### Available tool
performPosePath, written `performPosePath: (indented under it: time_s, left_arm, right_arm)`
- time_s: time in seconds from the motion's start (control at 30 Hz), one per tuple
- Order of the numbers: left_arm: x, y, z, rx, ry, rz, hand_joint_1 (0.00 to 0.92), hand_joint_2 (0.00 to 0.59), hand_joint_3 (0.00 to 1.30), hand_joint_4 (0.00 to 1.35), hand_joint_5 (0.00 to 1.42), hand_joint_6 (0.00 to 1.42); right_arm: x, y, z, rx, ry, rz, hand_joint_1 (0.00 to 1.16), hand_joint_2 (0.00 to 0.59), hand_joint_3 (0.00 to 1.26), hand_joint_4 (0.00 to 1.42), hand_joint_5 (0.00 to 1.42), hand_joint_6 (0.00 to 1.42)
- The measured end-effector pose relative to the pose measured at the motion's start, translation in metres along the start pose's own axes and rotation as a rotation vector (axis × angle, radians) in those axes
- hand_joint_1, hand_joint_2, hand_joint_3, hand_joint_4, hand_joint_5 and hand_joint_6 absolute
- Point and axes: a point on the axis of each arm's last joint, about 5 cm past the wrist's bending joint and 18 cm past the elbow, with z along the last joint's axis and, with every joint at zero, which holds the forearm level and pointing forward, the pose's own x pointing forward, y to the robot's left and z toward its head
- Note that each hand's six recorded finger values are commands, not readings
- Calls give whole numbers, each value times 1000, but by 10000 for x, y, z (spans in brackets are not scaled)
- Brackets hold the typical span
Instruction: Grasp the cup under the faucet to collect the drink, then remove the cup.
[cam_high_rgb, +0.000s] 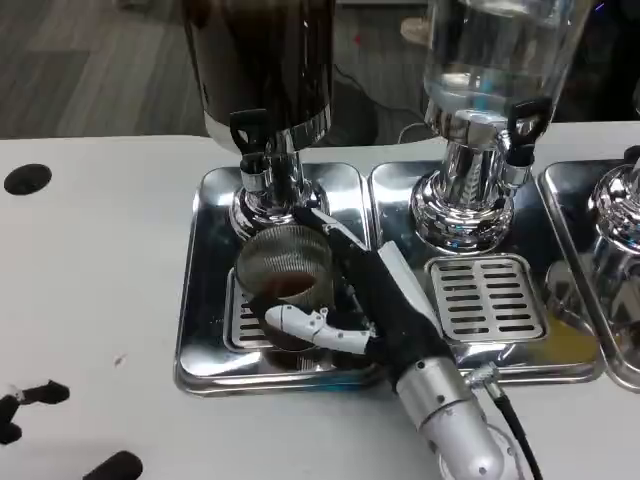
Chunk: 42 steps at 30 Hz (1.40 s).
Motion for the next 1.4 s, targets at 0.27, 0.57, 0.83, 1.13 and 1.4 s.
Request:
performPosePath:
  time_s: [0.27, 0.57, 0.83, 1.13, 1.4]
  left_arm:
    - [-24, 33, -17, 16, 1, 5, 0, 72, 411, 308, 442, 620]
    - [-43, 41, -19, 17, -6, 3, 0, 81, 418, 322, 442, 619]
    - [-50, 40, -19, 15, -3, 2, 0, 82, 425, 327, 442, 619]
    - [-64, 54, -27, -4, 4, 11, 0, 91, 432, 335, 448, 619]
    - [-96, 77, -41, 9, 9, 10, 0, 94, 434, 343, 452, 620]
  right_arm:
    - [3, 12, 6, -5, -2, -5, 761, 129, 180, 167, 211, 77]
    - [1, 14, 4, -18, -2, -2, 810, 112, 71, 79, 172, 8]
    - [-6, -6, -9, -32, 1, 2, 853, 92, 62, 85, 180, 37]
    - [-11, 37, -2, -42, -3, 3, 842, 98, 139, 151, 227, 63]
    - [-10, 77, 1, -42, 0, -5, 843, 100, 259, 266, 309, 130]
